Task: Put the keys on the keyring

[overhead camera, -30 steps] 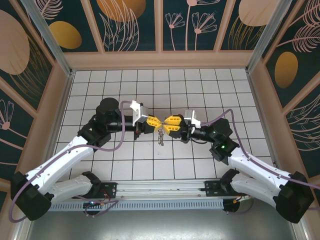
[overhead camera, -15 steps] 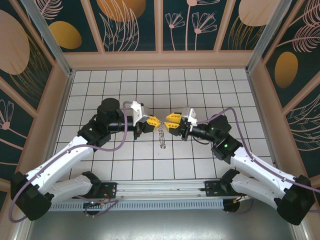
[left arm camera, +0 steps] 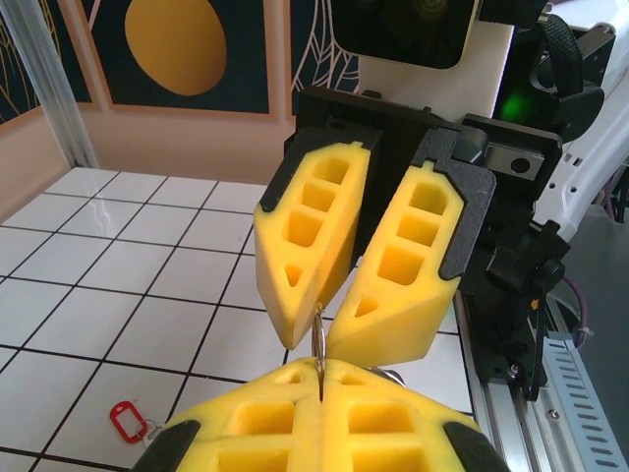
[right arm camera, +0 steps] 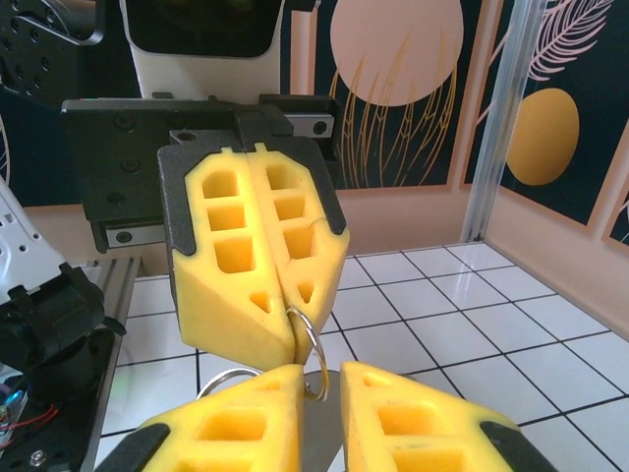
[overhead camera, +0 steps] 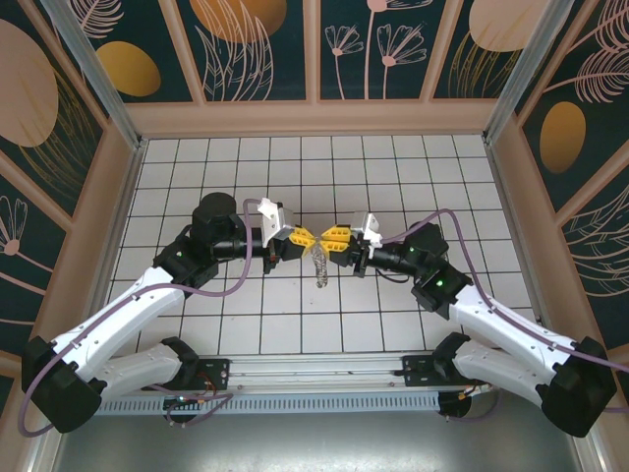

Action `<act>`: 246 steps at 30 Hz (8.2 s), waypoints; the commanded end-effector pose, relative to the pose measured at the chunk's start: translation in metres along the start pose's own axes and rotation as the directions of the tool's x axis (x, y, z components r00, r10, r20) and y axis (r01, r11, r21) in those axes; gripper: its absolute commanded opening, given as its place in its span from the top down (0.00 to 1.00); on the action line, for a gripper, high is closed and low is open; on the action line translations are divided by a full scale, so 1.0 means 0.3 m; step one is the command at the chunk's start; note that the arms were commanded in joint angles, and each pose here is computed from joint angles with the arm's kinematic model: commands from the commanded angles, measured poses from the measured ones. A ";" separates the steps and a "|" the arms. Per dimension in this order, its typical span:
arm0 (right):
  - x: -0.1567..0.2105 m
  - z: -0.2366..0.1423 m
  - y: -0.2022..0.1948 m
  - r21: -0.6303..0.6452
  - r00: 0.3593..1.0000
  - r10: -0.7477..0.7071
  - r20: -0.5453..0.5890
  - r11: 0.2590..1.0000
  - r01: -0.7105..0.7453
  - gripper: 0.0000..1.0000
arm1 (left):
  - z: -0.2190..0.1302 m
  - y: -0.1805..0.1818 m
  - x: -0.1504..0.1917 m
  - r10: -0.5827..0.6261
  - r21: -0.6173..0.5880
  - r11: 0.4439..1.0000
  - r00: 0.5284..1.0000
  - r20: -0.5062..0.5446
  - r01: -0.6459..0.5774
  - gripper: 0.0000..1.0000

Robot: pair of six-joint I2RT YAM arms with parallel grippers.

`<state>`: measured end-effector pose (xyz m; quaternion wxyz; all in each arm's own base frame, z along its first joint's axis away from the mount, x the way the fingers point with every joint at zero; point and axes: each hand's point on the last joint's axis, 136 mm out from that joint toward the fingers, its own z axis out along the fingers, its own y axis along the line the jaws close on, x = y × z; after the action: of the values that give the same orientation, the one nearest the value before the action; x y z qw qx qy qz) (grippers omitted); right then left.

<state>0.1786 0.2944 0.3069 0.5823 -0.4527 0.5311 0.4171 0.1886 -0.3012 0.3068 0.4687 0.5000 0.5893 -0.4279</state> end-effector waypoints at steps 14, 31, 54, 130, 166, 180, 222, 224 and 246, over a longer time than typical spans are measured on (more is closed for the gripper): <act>-0.049 0.025 0.033 -0.059 0.998 -0.052 0.018 0.997 0.053 1.00 | 0.003 -0.018 -0.015 0.014 0.033 0.999 1.000 0.013 -0.014 0.95; -0.064 0.029 0.056 -0.097 0.997 -0.056 0.048 0.993 0.061 1.00 | -0.004 -0.035 -0.015 0.018 0.051 0.999 1.000 0.023 -0.020 1.00; 0.111 -0.157 -0.156 0.404 0.953 0.292 -0.079 0.884 -0.237 0.34 | -0.023 0.072 0.081 -0.045 -0.177 0.983 0.999 0.019 0.047 1.00; 0.986 -0.072 -0.585 0.703 0.504 0.769 -0.393 0.605 -0.374 0.93 | -0.079 0.109 0.162 -0.156 -0.314 0.935 0.986 0.053 0.165 1.00; 0.017 0.008 0.035 -0.025 0.984 0.177 -0.013 0.984 -0.177 1.00 | -0.066 0.081 0.004 0.037 -0.223 0.974 0.998 -0.052 -0.048 1.00; -0.054 0.043 0.022 0.136 0.990 0.125 0.067 0.982 -0.133 1.00 | -0.065 0.080 0.042 0.042 -0.223 0.973 0.996 -0.078 -0.058 1.00; -0.026 0.093 -0.028 0.217 0.994 0.111 -0.008 0.970 -0.107 1.00 | -0.078 0.083 0.055 0.044 -0.245 0.967 0.995 -0.092 -0.065 1.00; -0.031 0.096 -0.029 0.215 0.994 0.111 -0.006 0.971 -0.107 1.00 | -0.077 0.083 0.054 0.045 -0.243 0.968 0.995 -0.090 -0.066 1.00; -0.062 0.103 -0.027 0.231 0.992 0.125 0.028 0.964 -0.129 1.00 | -0.073 0.092 0.069 0.036 -0.251 0.966 0.994 -0.104 -0.061 1.00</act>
<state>0.1934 0.3246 0.2969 0.5781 -0.3630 0.6243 0.3798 0.2130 -0.2725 0.2866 0.4997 0.4641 0.6583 -0.3186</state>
